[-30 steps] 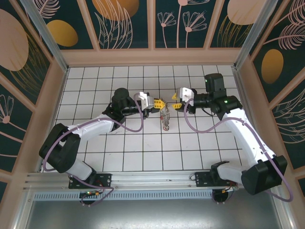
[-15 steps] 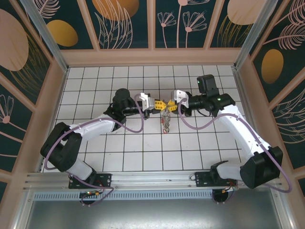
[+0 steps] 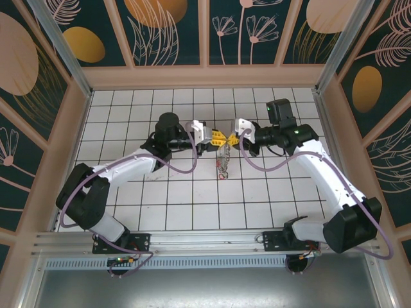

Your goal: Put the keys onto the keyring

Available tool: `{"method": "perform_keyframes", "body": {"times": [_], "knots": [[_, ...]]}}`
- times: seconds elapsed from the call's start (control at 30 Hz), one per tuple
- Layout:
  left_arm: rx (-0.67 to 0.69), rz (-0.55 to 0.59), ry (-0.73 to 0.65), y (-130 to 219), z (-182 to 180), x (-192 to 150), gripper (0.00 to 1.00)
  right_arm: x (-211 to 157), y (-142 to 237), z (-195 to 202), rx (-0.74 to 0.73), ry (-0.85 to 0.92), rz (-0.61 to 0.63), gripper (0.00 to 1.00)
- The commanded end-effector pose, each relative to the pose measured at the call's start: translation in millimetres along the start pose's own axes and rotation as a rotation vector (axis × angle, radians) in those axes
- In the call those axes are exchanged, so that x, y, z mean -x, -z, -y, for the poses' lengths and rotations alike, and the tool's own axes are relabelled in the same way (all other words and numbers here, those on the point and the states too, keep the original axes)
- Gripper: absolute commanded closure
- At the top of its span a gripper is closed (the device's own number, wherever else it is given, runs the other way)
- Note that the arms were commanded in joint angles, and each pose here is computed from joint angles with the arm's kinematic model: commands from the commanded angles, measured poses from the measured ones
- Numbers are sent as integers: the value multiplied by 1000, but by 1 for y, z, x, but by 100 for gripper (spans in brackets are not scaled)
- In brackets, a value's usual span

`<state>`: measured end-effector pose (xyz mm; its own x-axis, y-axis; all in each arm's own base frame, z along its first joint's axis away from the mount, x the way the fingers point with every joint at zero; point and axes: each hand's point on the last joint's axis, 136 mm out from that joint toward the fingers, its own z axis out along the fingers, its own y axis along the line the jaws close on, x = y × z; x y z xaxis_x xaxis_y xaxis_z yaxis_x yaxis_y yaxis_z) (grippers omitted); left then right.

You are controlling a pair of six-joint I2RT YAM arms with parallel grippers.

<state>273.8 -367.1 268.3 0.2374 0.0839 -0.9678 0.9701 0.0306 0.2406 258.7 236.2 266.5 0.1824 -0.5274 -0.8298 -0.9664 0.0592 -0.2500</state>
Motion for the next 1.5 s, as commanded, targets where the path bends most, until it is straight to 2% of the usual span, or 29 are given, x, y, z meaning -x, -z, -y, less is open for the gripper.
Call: {"method": "perform_keyframes", "body": {"times": [0.0,0.27,0.47,0.6,0.73,0.83,0.93,1.07,1.17,1.2,1.47], "knots": [[10,-57,-72,2,0,2,79,3,4,4,-11,-59,-41,100],[32,-160,-36,3,-7,-10,76,-6,5,13,-79,-88,-149,100],[14,-149,-18,-1,-8,-7,76,-3,-1,9,-62,-65,-158,100],[-39,-129,-6,-4,-2,-7,82,2,-5,10,-59,-65,-136,100],[-59,-126,4,-6,1,-10,84,7,-6,10,-54,-66,-112,100],[-69,-126,6,-8,1,-11,100,9,-6,12,-55,-62,-100,100],[-73,-112,19,-9,0,-7,100,11,-7,9,-37,-63,-88,100],[-67,-33,58,-9,0,7,100,9,-6,-2,13,-85,-60,100],[-78,52,84,-7,5,18,100,3,-1,-10,50,-137,-30,80],[-83,80,85,-6,7,22,100,1,-1,-14,68,-151,-27,76],[-108,186,64,3,20,33,100,-10,7,-15,45,-190,-8,72]]}}
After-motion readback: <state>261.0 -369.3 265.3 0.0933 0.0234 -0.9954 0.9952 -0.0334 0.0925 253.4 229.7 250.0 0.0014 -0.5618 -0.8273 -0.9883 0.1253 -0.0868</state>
